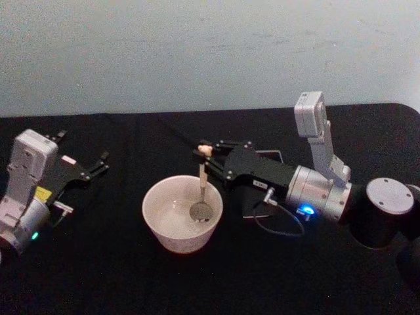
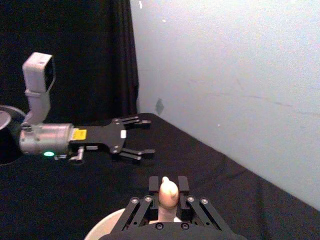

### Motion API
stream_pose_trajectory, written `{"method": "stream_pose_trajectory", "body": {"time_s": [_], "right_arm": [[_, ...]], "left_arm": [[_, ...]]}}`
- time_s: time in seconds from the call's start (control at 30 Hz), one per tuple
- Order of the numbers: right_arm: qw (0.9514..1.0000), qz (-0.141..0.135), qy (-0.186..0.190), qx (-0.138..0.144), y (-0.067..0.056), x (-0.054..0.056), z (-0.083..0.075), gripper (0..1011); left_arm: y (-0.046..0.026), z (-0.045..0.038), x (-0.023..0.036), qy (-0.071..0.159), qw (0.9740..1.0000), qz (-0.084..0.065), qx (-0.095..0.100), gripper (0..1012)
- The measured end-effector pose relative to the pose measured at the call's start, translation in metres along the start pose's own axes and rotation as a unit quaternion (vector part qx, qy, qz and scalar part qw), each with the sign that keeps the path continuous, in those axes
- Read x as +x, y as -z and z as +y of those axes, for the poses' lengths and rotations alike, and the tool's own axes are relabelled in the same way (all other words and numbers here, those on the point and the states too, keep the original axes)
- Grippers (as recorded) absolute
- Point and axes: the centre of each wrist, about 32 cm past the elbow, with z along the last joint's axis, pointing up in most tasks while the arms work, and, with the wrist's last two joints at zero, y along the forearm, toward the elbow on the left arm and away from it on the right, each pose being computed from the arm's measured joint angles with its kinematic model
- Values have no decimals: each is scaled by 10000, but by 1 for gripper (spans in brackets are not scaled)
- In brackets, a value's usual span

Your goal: Pick up the stirring spoon with one hand, stir inside the cup, then place it back in its original position.

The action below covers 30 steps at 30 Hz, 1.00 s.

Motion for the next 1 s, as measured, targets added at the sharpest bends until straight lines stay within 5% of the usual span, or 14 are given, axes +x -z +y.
{"method": "stream_pose_trajectory", "body": {"time_s": [0.5,1.0], "right_arm": [[9986,221,-481,-54,98,-223,151,214],[9991,146,-321,-216,122,-163,519,215]], "left_arm": [[0,0,0,0,10000,0,0,1001],[0,0,0,0,10000,0,0,1002]]}}
